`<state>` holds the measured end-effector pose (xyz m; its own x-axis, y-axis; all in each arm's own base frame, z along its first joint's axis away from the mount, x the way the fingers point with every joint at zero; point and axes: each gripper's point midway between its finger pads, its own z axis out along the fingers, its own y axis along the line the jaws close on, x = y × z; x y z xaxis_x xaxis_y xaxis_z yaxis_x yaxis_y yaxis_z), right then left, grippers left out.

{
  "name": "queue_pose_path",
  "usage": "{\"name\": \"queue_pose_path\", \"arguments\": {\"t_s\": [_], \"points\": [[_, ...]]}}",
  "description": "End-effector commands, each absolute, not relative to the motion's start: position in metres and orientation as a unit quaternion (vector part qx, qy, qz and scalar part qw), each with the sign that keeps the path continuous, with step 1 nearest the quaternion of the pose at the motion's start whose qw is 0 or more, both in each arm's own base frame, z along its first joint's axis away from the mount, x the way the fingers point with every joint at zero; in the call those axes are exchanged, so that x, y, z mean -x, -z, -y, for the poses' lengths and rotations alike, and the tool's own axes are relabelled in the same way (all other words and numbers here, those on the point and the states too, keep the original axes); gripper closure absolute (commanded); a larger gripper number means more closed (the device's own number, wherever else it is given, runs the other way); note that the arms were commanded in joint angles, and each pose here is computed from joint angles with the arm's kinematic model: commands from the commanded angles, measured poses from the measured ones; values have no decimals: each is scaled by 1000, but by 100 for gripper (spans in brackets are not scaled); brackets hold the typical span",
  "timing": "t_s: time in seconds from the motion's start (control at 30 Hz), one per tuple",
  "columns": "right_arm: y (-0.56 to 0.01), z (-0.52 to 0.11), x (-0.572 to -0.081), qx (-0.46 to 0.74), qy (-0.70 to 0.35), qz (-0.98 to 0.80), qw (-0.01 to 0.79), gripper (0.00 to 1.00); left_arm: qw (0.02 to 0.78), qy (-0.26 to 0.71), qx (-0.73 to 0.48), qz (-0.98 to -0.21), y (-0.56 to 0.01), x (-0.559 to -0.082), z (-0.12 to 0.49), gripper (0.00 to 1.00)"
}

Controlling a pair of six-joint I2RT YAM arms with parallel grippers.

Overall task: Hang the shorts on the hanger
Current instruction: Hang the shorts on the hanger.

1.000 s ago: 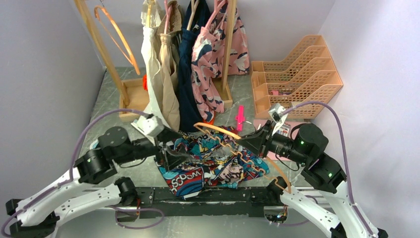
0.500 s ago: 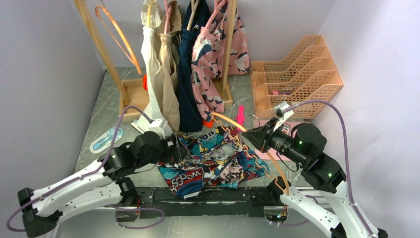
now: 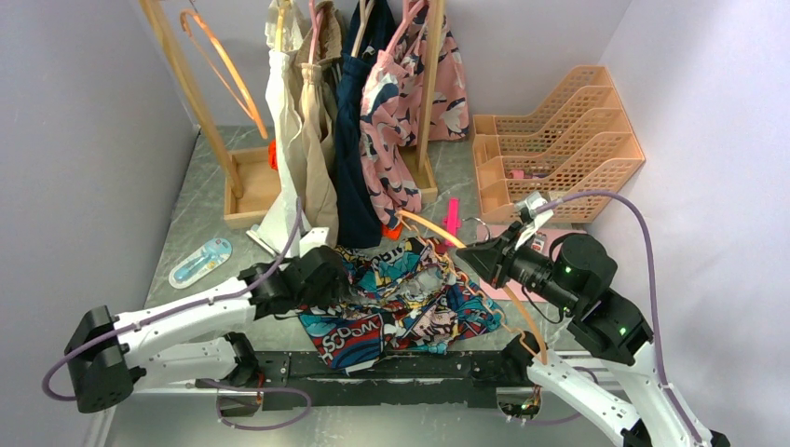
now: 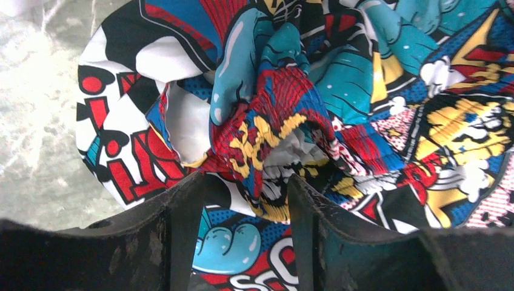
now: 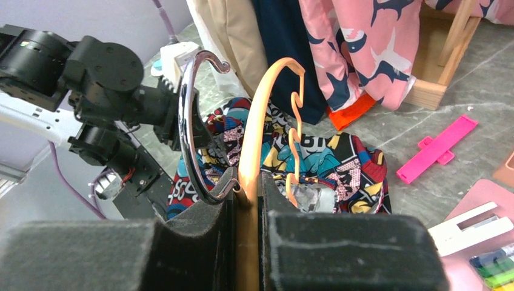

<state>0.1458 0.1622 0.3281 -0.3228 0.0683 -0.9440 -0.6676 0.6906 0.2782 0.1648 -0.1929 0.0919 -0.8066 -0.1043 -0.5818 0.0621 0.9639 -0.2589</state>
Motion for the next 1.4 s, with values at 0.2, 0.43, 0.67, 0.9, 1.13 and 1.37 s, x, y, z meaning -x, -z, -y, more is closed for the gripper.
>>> {"name": "queue_pose_path", "arguments": {"t_s": [0.2, 0.43, 0.67, 0.9, 1.13, 1.37], "points": [[-356, -174, -129, 268, -370, -691, 560, 100, 349, 140, -44, -926, -122, -197, 221, 92], [-385, -171, -111, 308, -378, -657, 575, 100, 397, 241, -61, -884, -220, -189, 234, 93], [-405, -184, -92, 367, -412, -630, 547, 100, 394, 247, -72, -882, -246, -182, 230, 93], [-380, -206, -84, 388, -463, -636, 480, 100, 401, 263, -72, -875, -249, -179, 229, 93], [-367, -217, -91, 382, -477, -643, 461, 100, 398, 260, -73, -876, -248, -179, 229, 93], [-373, -213, -89, 396, -465, -639, 468, 100, 391, 218, -33, -894, -232, -186, 219, 93]]}}
